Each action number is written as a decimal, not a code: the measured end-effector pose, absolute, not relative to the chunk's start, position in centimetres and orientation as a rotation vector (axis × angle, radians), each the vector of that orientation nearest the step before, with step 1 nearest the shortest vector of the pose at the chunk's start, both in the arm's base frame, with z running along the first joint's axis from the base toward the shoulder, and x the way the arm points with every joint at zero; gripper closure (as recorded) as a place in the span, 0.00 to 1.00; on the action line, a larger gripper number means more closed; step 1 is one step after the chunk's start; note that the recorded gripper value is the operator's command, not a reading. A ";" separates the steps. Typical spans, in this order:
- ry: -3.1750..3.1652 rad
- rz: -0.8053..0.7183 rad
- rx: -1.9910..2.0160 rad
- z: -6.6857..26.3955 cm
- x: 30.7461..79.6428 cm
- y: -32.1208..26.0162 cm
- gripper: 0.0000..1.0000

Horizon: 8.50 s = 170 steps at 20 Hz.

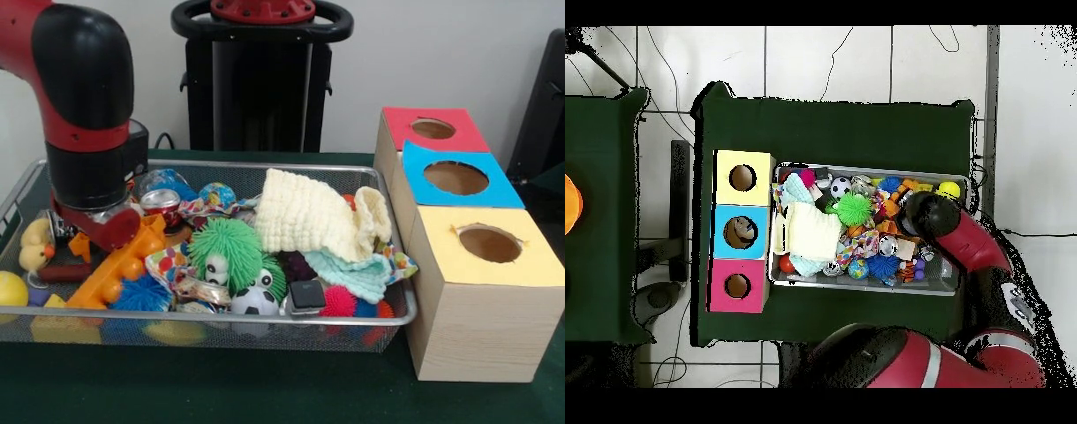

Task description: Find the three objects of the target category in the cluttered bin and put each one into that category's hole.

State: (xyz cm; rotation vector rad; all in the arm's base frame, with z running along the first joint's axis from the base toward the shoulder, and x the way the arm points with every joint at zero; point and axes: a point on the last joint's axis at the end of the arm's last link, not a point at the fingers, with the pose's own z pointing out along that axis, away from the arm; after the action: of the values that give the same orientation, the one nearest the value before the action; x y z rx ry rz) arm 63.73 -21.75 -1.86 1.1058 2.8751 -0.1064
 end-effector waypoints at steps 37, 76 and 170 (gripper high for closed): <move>2.823 -0.107 1.306 -1.0 65.9 -29.9 1.00; 2.872 -0.196 1.039 6.3 70.9 -26.2 0.00; 2.663 -0.105 1.453 6.8 70.4 -29.1 0.00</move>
State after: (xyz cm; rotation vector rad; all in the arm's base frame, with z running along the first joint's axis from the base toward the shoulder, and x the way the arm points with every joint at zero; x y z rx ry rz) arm 70.36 -29.05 6.79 1.4534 2.6627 -0.1053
